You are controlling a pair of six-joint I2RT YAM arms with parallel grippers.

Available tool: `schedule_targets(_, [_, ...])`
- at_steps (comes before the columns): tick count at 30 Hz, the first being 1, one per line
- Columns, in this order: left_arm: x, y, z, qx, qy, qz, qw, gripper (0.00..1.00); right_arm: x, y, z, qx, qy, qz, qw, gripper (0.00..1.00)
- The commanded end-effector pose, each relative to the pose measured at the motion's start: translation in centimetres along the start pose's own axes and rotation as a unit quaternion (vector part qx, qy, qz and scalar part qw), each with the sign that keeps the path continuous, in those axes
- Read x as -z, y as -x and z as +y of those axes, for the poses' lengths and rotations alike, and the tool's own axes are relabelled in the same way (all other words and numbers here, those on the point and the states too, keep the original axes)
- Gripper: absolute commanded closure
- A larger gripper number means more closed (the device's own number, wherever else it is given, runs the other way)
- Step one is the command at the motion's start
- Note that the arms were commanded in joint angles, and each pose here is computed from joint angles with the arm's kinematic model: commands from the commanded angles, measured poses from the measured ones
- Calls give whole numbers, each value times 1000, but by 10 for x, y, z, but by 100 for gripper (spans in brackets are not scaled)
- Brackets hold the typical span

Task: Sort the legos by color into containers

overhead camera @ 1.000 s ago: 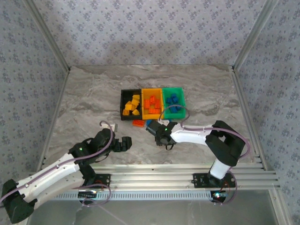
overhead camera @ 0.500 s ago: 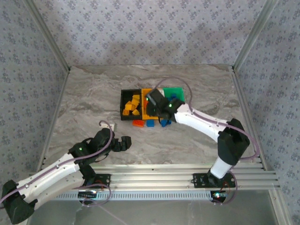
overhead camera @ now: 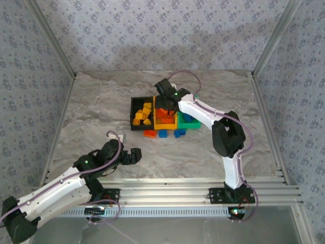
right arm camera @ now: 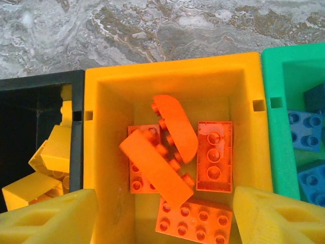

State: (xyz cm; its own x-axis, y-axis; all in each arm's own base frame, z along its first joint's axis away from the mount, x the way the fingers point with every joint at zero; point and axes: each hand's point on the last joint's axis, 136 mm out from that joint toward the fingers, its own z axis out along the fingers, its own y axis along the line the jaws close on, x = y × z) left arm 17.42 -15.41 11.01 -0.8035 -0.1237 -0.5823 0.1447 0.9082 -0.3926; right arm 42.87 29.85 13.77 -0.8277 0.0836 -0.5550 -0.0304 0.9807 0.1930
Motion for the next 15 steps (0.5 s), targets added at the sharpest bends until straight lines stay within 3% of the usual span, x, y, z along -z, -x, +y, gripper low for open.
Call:
schedule_targets(1, [5,2,0,5,0,-2,1000,0,39,10,8,6,13,-30,999,26])
schedule_targets(4, [6,4,-1,6,-3,-6,1000,0,58,-9,9,20,21,-42,999,26])
schedule_targets(9, [5,4,0,7,-2,-8,1000,0,67,-73,5,29,23,-26,999,26])
schedule_targets(15, [3,1,2,8,-2,-3,1000,0,41,-137,-5,35,5,5,999,30])
